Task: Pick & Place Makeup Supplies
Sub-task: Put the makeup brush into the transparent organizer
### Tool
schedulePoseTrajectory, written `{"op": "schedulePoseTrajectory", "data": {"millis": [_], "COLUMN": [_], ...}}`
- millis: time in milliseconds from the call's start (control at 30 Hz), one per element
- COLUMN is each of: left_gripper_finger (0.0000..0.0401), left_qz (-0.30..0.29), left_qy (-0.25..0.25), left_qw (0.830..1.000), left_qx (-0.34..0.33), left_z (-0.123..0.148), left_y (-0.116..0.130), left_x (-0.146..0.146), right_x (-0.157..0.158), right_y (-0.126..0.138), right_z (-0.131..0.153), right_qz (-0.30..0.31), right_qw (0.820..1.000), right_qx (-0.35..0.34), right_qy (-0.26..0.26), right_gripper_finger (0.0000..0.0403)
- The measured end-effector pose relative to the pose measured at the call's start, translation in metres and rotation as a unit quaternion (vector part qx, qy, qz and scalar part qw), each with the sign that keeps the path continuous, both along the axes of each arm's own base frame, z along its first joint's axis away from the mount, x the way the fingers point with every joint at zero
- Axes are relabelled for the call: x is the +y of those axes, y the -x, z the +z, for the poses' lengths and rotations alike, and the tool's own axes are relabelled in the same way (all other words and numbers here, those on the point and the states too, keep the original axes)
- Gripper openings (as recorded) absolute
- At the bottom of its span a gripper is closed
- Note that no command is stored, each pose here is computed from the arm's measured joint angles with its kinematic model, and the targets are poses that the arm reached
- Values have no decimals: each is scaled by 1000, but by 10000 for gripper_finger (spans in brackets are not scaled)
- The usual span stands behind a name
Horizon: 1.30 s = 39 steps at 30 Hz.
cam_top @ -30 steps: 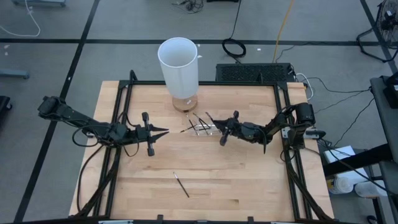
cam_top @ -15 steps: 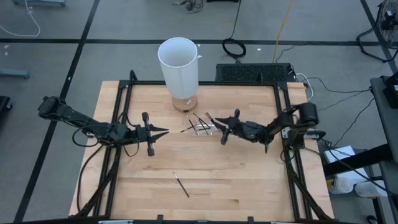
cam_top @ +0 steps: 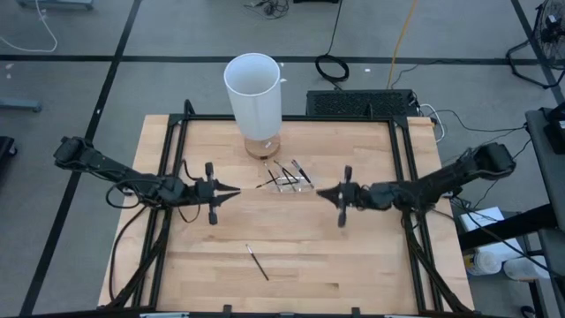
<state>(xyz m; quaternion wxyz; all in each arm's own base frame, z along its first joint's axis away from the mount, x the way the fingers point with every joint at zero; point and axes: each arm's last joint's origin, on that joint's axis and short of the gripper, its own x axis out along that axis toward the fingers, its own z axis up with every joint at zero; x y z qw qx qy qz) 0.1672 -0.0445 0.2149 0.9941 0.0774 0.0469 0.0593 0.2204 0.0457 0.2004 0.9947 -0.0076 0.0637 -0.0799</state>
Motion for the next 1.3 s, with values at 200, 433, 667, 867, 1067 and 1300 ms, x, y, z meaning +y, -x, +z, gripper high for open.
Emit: {"op": "schedulePoseTrajectory", "data": {"millis": [200,433,667,867,1067,1300], "left_gripper_finger": [47,46,47,47,48,102], "left_qz": [-89,-151,-159,-149,-188,-231], "left_qy": [64,139,81,-11,-83,-126], "left_qw": [994,968,932,892,859,827], "left_qx": [11,146,316,426,469,496], "left_z": [-3,-29,-33,-33,-36,-54], "left_y": [-1,-12,-50,-81,-110,-124], "left_x": [-8,-41,-95,-124,-145,-159], "right_x": [32,46,51,57,69,89], "right_y": [2,-9,-20,-26,-22,-20], "right_z": [-24,-50,-49,-43,-39,-29], "right_qz": [61,84,112,111,133,166], "right_qw": [996,993,988,986,982,978], "right_qx": [63,80,71,72,58,31], "right_qy": [-21,-27,-78,-105,-125,-125], "right_gripper_finger": [1,1,1,1,1,1]}}
